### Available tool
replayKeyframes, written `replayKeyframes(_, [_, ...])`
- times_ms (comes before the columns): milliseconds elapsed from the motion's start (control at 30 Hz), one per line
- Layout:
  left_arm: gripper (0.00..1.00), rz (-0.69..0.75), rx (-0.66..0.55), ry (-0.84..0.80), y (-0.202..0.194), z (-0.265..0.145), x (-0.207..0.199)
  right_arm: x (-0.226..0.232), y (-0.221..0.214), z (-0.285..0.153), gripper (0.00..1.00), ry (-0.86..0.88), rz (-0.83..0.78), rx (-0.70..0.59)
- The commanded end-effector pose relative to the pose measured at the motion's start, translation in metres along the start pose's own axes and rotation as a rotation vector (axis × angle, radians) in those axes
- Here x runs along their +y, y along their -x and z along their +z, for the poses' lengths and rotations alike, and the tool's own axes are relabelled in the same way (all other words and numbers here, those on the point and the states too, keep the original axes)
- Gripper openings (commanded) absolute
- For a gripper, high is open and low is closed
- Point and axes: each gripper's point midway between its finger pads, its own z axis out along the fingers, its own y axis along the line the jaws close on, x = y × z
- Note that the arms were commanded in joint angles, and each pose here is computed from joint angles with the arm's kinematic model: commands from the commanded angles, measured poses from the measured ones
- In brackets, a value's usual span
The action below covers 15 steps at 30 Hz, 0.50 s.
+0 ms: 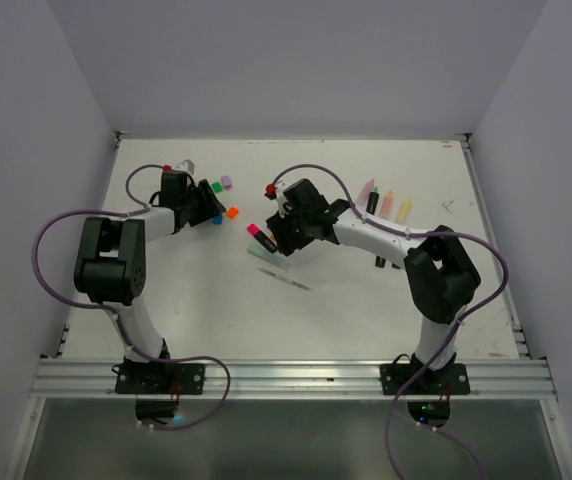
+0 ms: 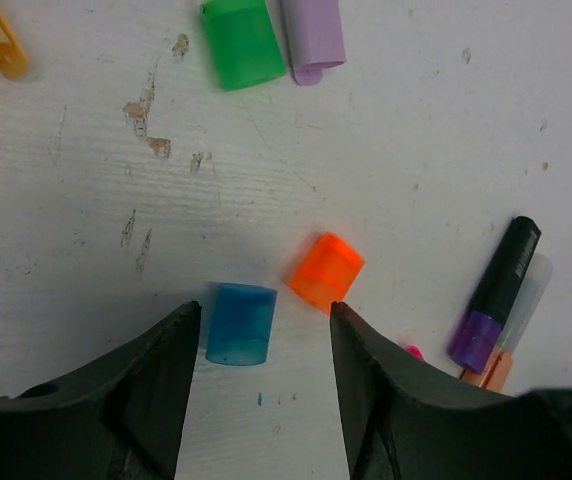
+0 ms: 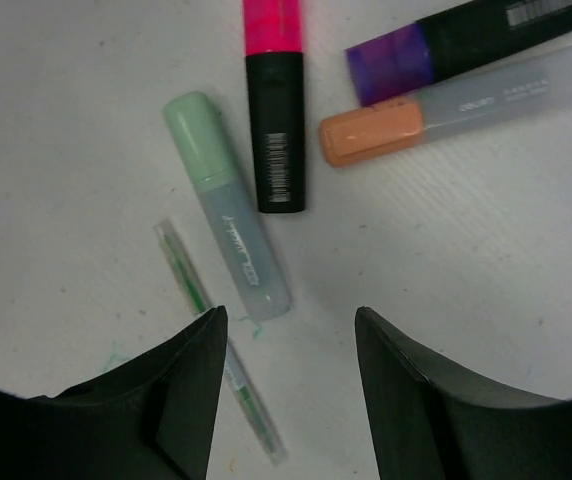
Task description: Open the pen caps
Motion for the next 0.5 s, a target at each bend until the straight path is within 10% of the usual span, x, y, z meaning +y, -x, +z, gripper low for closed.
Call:
replayKeyframes(0, [0.58, -0.004, -0.077, -0.083, 0.024, -0.025, -0.024, 0.029, 0.005, 0.005, 0.57, 0.142, -0.048, -0.013])
replayKeyframes(467, [0.59, -0.01, -0.243, -0.344, 0.049, -0.134, -0.095, 0.038, -0.017, 0.047, 0.57, 0.129, -0.067, 0.066])
